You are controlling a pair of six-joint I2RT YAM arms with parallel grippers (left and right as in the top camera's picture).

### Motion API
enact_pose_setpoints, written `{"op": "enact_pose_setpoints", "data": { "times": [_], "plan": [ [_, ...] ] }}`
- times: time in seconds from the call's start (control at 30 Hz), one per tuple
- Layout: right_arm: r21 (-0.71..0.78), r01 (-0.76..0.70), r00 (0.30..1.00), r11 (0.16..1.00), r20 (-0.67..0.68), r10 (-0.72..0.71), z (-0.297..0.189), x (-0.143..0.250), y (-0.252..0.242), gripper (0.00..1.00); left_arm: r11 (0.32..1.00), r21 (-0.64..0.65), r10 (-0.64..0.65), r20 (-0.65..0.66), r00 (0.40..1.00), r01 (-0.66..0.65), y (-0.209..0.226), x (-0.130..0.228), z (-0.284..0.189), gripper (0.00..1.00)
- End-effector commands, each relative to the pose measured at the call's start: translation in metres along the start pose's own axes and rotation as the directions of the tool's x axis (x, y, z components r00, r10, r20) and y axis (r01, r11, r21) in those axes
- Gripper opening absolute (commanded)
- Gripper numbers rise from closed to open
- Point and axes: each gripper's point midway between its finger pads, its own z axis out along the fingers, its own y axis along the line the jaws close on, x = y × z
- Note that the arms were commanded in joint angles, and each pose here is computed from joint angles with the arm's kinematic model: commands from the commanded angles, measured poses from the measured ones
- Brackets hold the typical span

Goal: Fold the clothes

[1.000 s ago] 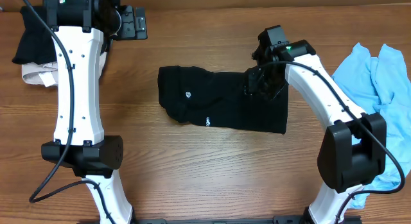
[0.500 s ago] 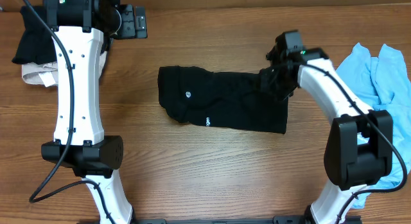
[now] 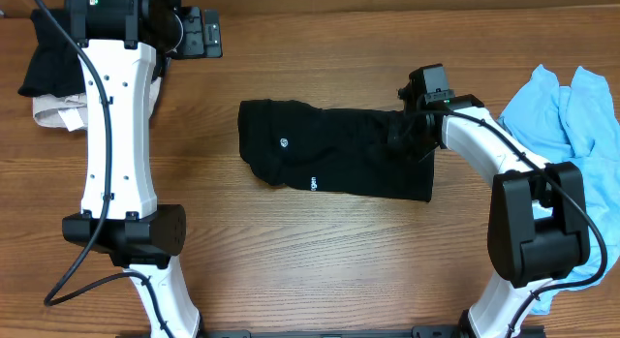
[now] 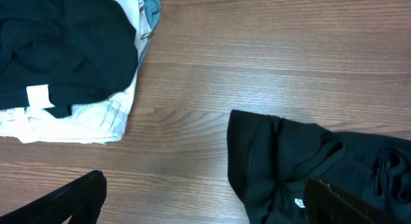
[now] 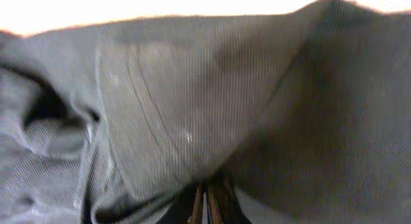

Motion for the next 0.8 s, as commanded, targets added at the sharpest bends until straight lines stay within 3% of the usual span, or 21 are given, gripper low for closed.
{"op": "enact_pose_setpoints", "data": {
  "times": [0.0,0.23,0.43,0.77],
  "plan": [
    [0.036,-0.02,0.998,0.999,0.059,0.018,-0.006,-0.013,-0.012,0.07,1.0,0.009,-0.013,-0.009,1.0,0.013,-0.001,0.0,0.006,1.0],
    [0.073,-0.027,0.996,0.997,0.085,0.021,-0.006,-0.019,-0.021,0.07,1.0,0.01,-0.013,-0.006,1.0,0.013,-0.001,-0.001,0.006,1.0],
    [0.072,-0.029,0.999,0.997,0.019,0.027,0.01,-0.004,-0.024,0.07,1.0,0.01,-0.013,-0.005,1.0,0.013,-0.001,-0.001,0.006,1.0],
    [-0.192,-0.011,0.99,0.981,-0.138,-0.016,0.007,0.028,0.019,0.07,1.0,0.012,-0.014,0.004,1.0,0.014,-0.002,-0.003,0.006,1.0]
  ]
}}
